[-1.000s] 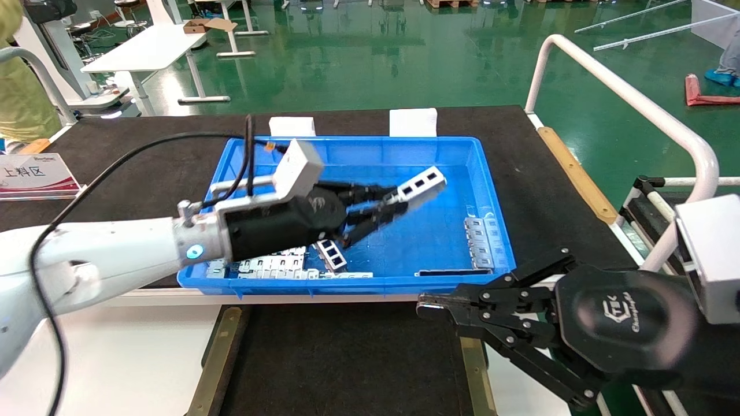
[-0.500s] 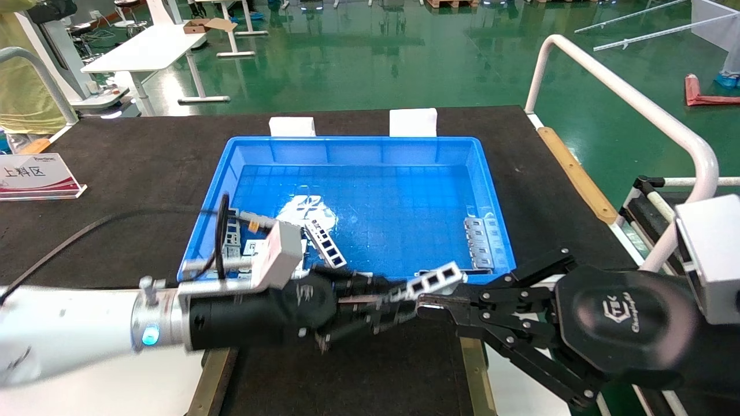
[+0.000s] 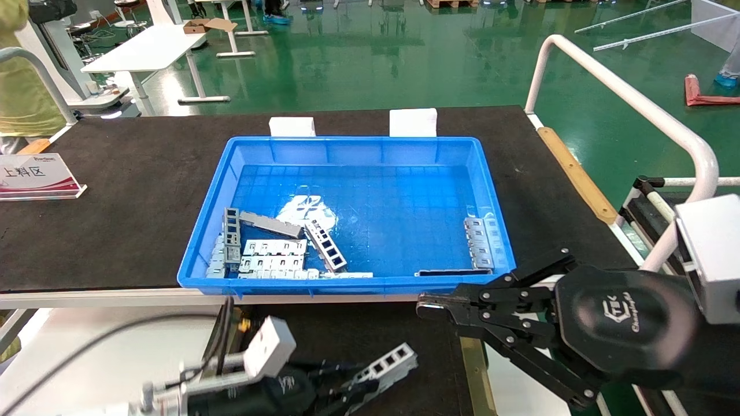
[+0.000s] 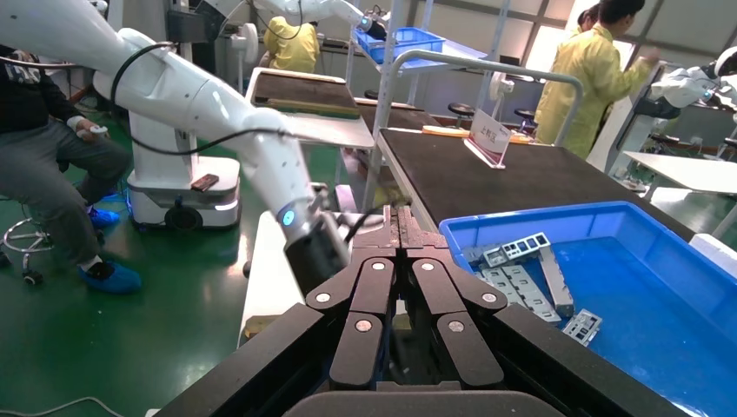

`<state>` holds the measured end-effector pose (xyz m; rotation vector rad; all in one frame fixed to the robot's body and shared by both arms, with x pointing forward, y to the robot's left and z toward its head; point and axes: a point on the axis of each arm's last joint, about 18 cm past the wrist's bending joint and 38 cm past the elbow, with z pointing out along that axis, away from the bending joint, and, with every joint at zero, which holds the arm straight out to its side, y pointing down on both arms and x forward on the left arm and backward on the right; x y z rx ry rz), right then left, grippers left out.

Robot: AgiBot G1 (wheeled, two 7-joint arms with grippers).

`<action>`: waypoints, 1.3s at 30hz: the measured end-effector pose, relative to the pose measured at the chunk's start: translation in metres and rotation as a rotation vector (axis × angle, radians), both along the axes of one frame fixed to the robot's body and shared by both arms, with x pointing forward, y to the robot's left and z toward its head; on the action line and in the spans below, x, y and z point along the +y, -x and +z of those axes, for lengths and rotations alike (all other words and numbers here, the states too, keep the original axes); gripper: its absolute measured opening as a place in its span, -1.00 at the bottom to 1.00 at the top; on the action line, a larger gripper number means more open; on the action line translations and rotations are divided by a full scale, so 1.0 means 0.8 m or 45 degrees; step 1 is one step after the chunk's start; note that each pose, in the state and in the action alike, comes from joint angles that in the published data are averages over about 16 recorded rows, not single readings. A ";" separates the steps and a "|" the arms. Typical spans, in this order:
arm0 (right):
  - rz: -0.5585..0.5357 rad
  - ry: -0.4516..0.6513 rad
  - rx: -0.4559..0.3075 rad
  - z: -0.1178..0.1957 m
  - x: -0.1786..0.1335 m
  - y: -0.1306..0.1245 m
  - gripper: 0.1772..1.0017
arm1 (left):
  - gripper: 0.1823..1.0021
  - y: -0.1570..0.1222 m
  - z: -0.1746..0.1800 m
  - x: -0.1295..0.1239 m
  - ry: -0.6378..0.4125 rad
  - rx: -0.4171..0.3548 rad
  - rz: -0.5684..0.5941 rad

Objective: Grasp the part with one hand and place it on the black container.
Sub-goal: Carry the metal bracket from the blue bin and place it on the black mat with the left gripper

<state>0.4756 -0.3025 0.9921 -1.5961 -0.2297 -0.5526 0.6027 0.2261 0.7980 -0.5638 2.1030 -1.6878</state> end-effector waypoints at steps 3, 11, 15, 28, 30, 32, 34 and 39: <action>0.000 0.000 0.000 0.000 0.000 0.000 -0.97 | -0.66 -0.006 -0.023 -0.002 0.020 0.047 0.082; 0.000 0.000 0.000 0.000 0.000 0.000 -0.97 | -0.66 -0.037 -0.067 -0.017 0.123 0.152 0.317; 0.000 0.000 0.000 0.000 0.000 0.000 -0.97 | -0.66 -0.054 -0.081 -0.027 0.184 0.193 0.432; 0.000 0.000 0.000 0.000 0.000 0.000 -0.97 | -0.66 -0.093 -0.108 -0.056 0.344 0.267 0.726; 0.000 0.000 0.000 0.000 0.000 0.000 -0.97 | -0.66 -0.098 -0.110 -0.061 0.365 0.277 0.760; 0.000 0.000 0.000 0.000 0.000 0.000 -0.97 | -0.66 -0.102 -0.113 -0.066 0.385 0.286 0.792; 0.000 0.000 0.000 0.000 0.000 0.000 -0.97 | -0.66 -0.105 -0.114 -0.071 0.406 0.297 0.820; 0.000 0.000 0.000 0.000 0.000 0.000 -0.97 | -0.66 -0.114 -0.118 -0.081 0.456 0.329 0.880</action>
